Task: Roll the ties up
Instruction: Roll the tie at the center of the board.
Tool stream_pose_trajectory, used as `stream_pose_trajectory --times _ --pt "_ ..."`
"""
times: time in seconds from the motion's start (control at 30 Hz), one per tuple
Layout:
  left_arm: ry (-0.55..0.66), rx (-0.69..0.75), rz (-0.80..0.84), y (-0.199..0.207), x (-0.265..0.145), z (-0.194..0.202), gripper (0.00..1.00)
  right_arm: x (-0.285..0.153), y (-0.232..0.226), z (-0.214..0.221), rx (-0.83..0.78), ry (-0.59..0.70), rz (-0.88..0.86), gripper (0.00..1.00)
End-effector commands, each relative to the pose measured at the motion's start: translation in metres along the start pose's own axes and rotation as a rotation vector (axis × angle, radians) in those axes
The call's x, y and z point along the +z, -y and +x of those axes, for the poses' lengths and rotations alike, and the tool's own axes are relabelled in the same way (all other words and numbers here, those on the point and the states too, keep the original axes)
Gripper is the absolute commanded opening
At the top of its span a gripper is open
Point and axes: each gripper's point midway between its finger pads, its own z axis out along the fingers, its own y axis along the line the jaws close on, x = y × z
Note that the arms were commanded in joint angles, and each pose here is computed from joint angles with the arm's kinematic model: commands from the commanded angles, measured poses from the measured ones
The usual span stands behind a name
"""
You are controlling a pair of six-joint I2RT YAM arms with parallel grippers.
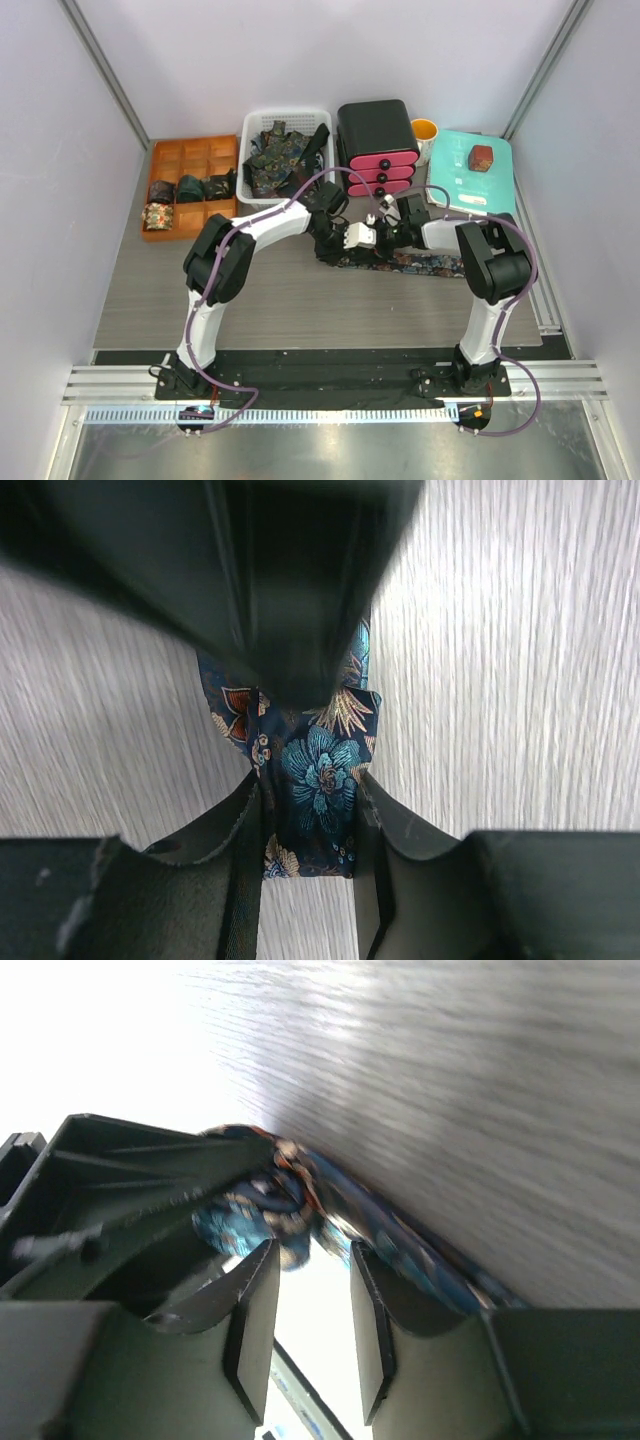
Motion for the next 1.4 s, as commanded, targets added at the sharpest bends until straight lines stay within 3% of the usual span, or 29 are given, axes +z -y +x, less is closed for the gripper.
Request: stream_pose_trajectory --times 0.0,0.23,0.53,0.87,1.1,1.37 --pt "-0.178 -0.035 0.094 0.022 -0.002 0.043 0.21 -0.025 -0.016 -0.006 -0.009 0.053 -0.002 0.4" --pt "-0.179 0.005 0.135 0.027 -0.005 0.043 0.19 -0.027 -0.029 -0.018 -0.039 0.111 -0.049 0.38" --pt "-0.151 -0.028 0.1 0.017 -0.005 0.036 0.19 -0.012 0.014 -0.002 -0.026 0.046 0.094 0.34" --pt "-0.164 -0.082 0.089 0.016 -0.004 0.037 0.2 -0.009 -0.035 -0.009 0.029 0.12 -0.105 0.35" --pt "-0.165 -0.086 0.082 0.016 -0.003 0.038 0.2 0.011 -0.036 0.006 0.035 0.079 -0.078 0.42" --pt "-0.157 -0.092 0.074 0.014 -0.002 0.037 0.21 0.028 -0.029 0.011 0.027 0.06 -0.036 0.41"
